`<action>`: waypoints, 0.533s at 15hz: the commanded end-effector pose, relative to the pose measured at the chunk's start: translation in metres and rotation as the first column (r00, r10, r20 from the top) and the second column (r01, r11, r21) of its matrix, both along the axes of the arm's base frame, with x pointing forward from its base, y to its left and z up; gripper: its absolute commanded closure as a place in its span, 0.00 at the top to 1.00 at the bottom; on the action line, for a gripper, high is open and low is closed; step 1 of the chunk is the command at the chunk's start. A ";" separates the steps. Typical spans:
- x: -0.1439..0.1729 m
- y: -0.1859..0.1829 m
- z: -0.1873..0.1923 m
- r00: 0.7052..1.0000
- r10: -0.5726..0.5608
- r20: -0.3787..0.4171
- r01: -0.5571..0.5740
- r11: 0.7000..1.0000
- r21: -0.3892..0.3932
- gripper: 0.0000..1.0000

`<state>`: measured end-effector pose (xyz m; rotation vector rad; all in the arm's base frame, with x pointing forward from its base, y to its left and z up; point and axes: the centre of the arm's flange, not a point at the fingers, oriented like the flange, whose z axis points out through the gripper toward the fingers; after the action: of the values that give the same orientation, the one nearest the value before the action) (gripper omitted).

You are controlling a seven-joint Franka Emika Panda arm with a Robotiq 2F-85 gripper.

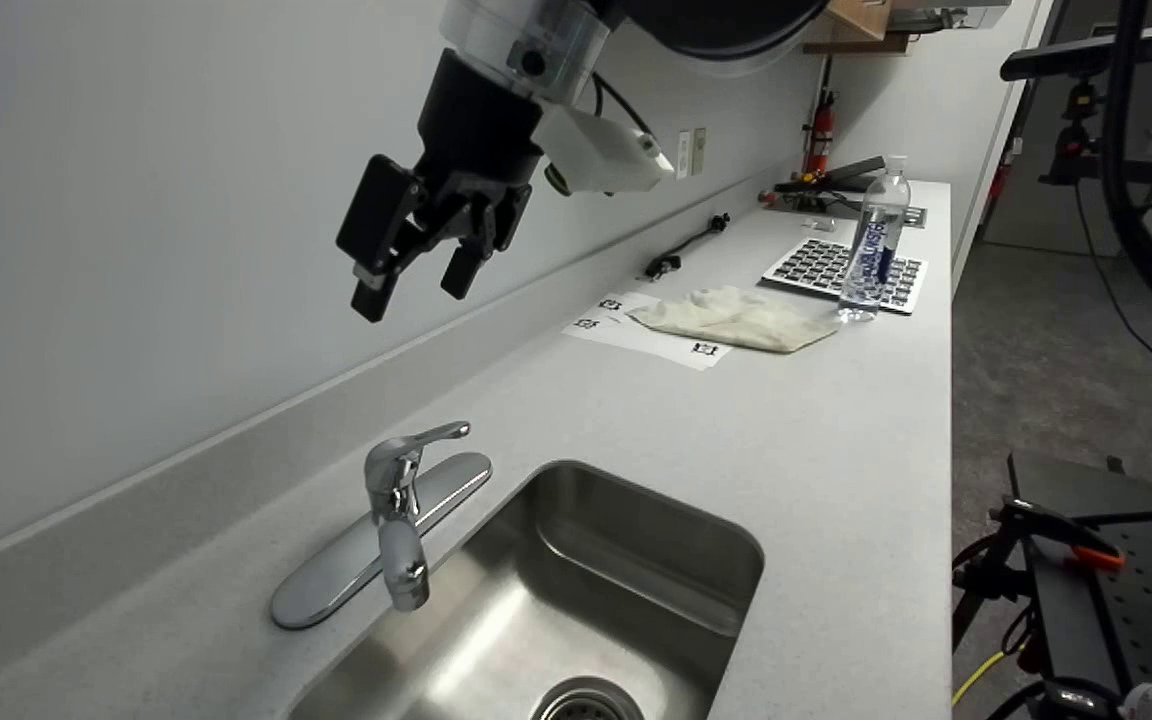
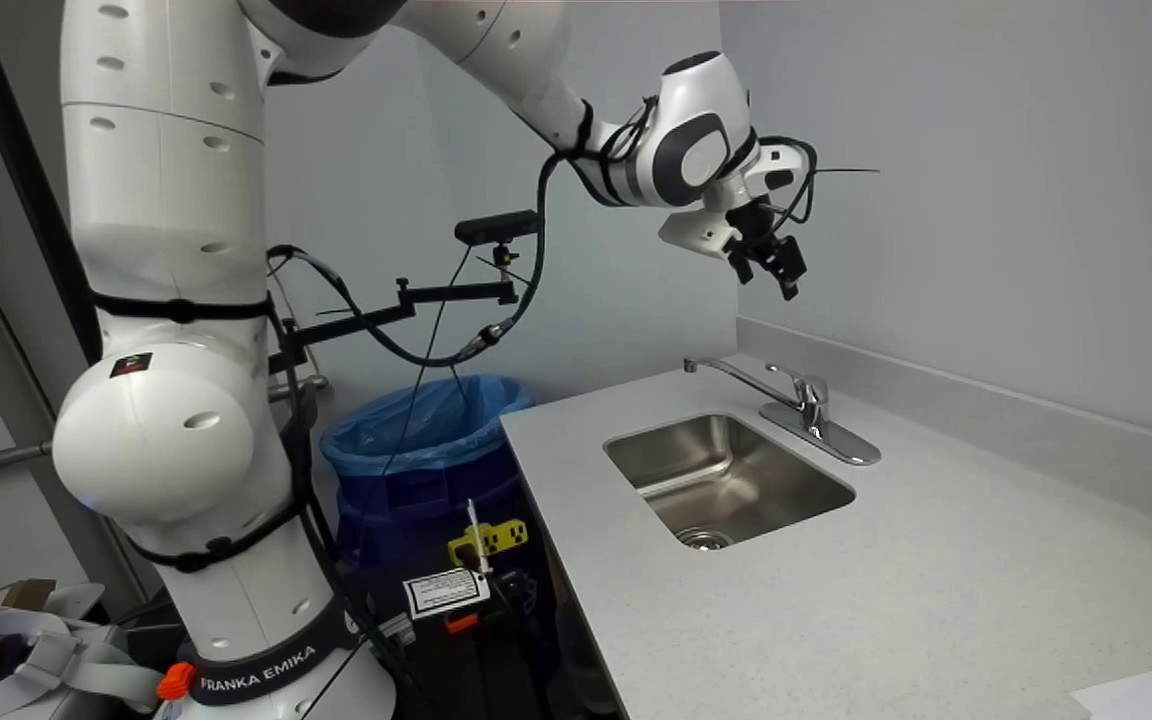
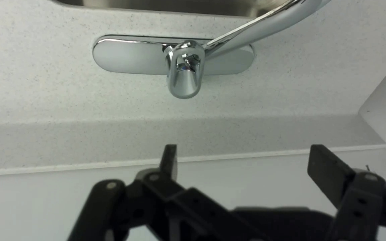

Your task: Move the faucet to the left, push the faucet handle down then to the right

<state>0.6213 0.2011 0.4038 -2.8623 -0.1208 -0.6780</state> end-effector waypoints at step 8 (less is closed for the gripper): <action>-0.015 -0.039 0.038 1.000 -0.018 -0.020 0.019 0.999 0.047 1.00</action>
<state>0.6195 0.1757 0.4317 -2.8319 -0.0659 -0.6852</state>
